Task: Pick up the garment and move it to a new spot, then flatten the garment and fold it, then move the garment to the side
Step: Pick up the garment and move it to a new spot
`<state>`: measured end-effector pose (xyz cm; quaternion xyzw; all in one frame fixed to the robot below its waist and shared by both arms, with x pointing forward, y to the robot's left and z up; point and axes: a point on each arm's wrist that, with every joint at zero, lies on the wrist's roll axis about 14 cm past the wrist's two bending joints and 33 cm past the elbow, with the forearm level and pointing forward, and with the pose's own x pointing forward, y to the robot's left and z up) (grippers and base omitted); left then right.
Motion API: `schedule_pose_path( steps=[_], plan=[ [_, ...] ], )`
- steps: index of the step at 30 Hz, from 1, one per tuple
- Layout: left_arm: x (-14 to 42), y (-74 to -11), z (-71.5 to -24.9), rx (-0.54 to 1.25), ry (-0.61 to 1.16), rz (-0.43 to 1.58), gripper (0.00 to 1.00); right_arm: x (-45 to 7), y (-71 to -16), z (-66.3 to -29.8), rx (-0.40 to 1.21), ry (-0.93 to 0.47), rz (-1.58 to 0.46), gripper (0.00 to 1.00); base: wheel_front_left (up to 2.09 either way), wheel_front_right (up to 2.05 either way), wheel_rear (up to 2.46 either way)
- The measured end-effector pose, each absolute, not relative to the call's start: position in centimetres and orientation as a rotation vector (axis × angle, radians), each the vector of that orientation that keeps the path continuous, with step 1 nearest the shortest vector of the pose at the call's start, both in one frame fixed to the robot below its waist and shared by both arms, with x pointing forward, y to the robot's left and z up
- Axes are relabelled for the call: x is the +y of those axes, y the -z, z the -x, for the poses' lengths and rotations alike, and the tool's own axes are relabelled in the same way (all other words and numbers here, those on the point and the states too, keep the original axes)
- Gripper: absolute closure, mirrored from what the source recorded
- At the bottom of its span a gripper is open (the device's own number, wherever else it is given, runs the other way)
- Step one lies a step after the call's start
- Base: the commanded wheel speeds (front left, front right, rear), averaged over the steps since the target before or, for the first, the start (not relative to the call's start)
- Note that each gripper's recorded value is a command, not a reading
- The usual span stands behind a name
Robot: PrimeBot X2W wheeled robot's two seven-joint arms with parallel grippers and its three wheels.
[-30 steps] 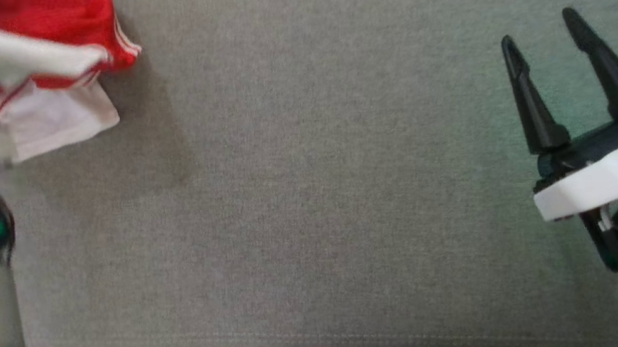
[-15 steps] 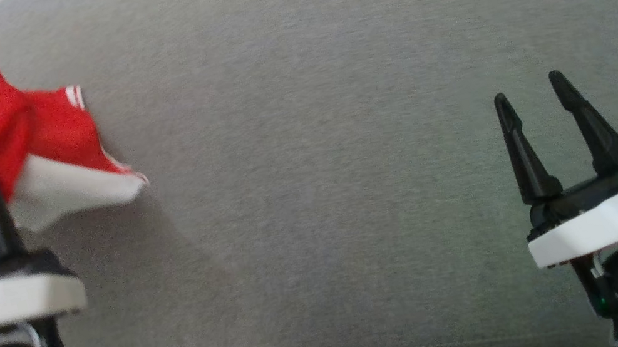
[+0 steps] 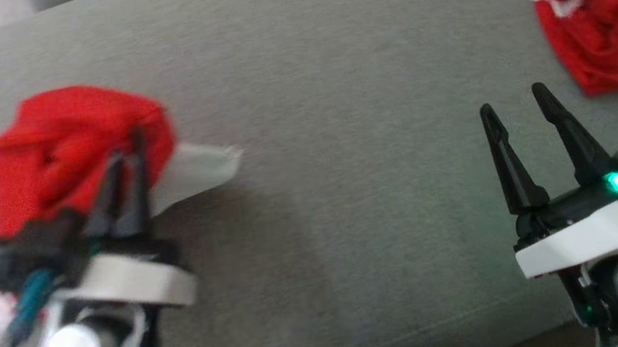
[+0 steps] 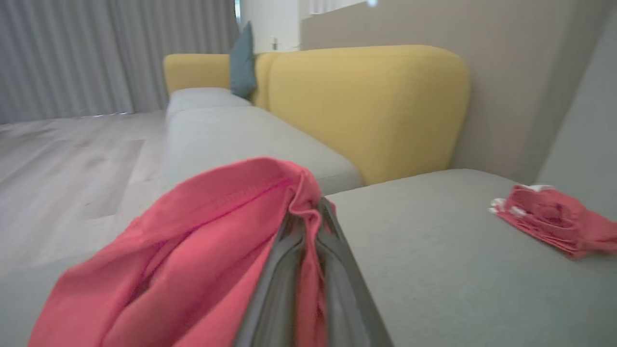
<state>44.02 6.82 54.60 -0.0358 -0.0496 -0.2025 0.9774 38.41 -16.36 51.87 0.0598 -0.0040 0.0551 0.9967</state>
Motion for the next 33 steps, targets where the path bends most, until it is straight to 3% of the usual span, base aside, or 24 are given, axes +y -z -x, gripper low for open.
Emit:
schedule_pose_path(
  steps=[9,19,20,21,33],
  plan=[
    [-7.1,-54.3,-43.4,-0.101,0.816,0.122,1.00,-19.9,-50.6,-36.4,0.016,0.014,-0.143,0.00,0.00,0.00,0.00],
    [-10.7,-45.7,-42.0,0.136,0.953,0.086,1.00,-20.9,-47.3,-36.6,0.094,0.058,-0.161,0.00,0.00,0.00,0.00],
    [-10.6,-45.2,-41.8,0.143,0.953,0.072,0.55,-20.7,-47.1,-36.7,0.099,0.052,-0.164,0.00,0.00,0.00,0.00],
    [-10.4,-45.1,-41.7,0.141,0.949,0.067,0.00,-20.5,-47.0,-36.8,0.102,0.047,-0.166,0.00,0.00,0.00,0.00],
    [-5.8,-48.8,-41.1,-0.032,0.798,0.074,0.00,-18.3,-47.5,-38.1,0.091,-0.035,-0.158,0.00,0.00,0.00,0.00]
  ],
)
